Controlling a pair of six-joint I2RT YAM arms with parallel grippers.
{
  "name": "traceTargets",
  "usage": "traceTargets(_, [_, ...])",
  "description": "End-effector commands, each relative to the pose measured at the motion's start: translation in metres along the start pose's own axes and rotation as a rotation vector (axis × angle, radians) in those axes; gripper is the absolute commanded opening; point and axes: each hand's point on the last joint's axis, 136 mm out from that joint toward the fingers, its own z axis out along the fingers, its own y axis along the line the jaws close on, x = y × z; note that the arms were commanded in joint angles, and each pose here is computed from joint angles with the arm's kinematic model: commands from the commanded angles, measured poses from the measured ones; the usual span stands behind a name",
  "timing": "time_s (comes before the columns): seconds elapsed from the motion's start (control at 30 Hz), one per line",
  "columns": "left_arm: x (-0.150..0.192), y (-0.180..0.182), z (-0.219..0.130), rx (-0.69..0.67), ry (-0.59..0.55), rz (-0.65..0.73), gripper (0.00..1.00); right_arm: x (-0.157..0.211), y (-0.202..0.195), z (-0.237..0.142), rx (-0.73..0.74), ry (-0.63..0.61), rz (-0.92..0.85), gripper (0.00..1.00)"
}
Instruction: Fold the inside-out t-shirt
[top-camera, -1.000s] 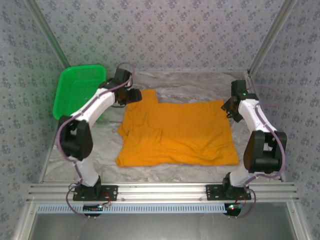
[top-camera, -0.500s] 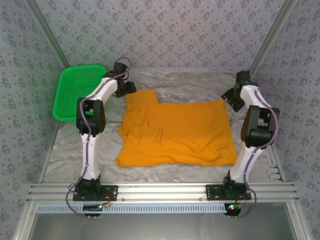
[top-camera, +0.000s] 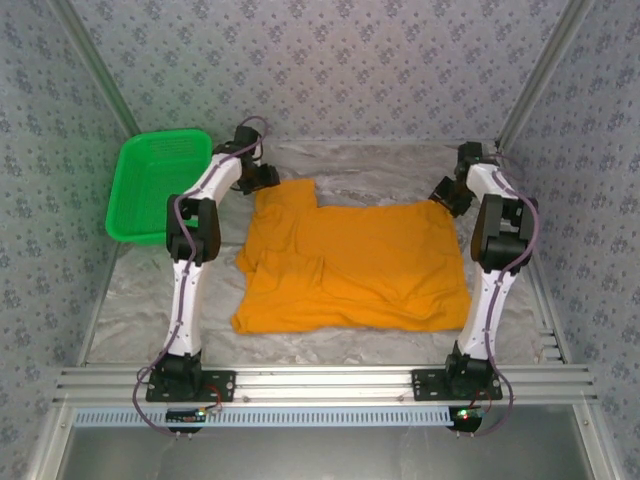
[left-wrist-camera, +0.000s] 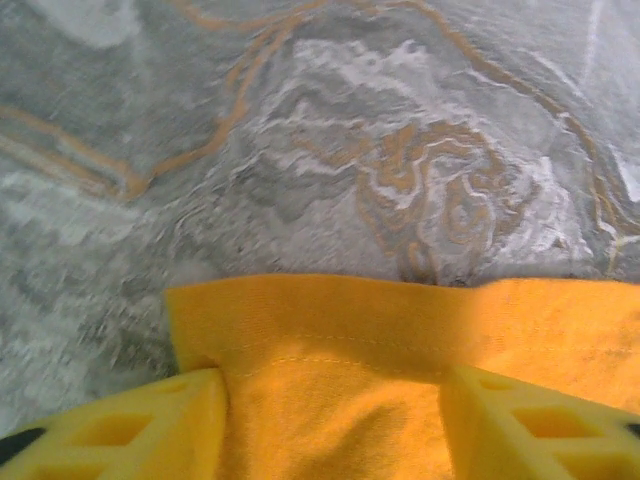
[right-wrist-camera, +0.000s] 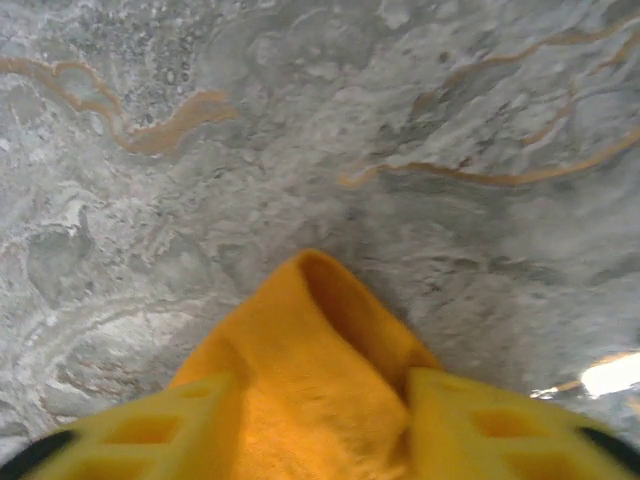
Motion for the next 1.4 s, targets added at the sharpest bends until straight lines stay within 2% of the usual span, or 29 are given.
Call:
traceTargets(0.0, [0.024, -0.008, 0.019, 0.067, 0.110, 0.046, 0.36, 0.010, 0.008, 0.005, -0.004, 0.052, -0.056, 0.29])
traceTargets(0.13, [0.013, -0.018, 0.009, 0.109, 0.076, 0.125, 0.06, -0.001, 0.017, -0.006, -0.022, 0.019, -0.078, 0.01])
traceTargets(0.17, [0.008, -0.020, 0.004, 0.114, 0.056, 0.146, 0.01, -0.004, 0.018, -0.010, -0.024, 0.010, -0.087, 0.00])
traceTargets(0.37, [-0.033, -0.048, -0.049, 0.173, -0.150, 0.327, 0.00, -0.018, 0.032, -0.041, -0.069, -0.084, -0.149, 0.00])
traceTargets(0.47, [-0.043, -0.066, -0.077, 0.237, -0.255, 0.432, 0.00, -0.020, 0.034, -0.050, -0.110, -0.105, -0.158, 0.00])
traceTargets(0.57, [-0.042, -0.083, -0.104, 0.311, -0.363, 0.522, 0.00, -0.018, 0.034, -0.058, -0.164, -0.107, -0.153, 0.00])
traceTargets(0.7, [-0.017, -0.107, -0.139, 0.422, -0.530, 0.716, 0.00, -0.014, 0.032, -0.074, -0.231, -0.147, -0.146, 0.00])
traceTargets(0.77, [0.002, -0.120, -0.168, 0.458, -0.609, 0.815, 0.00, -0.008, 0.026, -0.082, -0.235, -0.151, -0.133, 0.00])
traceTargets(0.87, [0.036, -0.130, -0.198, 0.516, -0.622, 0.865, 0.00, 0.011, 0.016, -0.099, -0.224, -0.147, -0.116, 0.00])
traceTargets(1.03, [0.131, -0.131, -0.235, 0.606, -0.495, 0.946, 0.00, 0.071, -0.028, -0.118, -0.131, -0.148, -0.048, 0.00])
traceTargets(1.13, [0.213, -0.122, -0.240, 0.626, -0.323, 1.028, 0.00, 0.127, -0.069, -0.107, -0.059, -0.103, 0.007, 0.00])
traceTargets(1.2, [0.251, -0.107, -0.243, 0.613, -0.261, 0.977, 0.00, 0.152, -0.099, -0.099, 0.006, -0.084, 0.033, 0.00])
traceTargets(1.3, [0.287, -0.077, -0.249, 0.569, -0.294, 0.847, 0.05, 0.176, -0.135, -0.089, 0.064, -0.037, 0.099, 0.02])
traceTargets(1.33, [0.293, -0.064, -0.251, 0.540, -0.323, 0.783, 0.10, 0.178, -0.144, -0.090, 0.077, -0.032, 0.125, 0.06])
traceTargets(1.37, [0.292, -0.050, -0.252, 0.493, -0.366, 0.708, 0.30, 0.179, -0.149, -0.091, 0.078, -0.029, 0.142, 0.24])
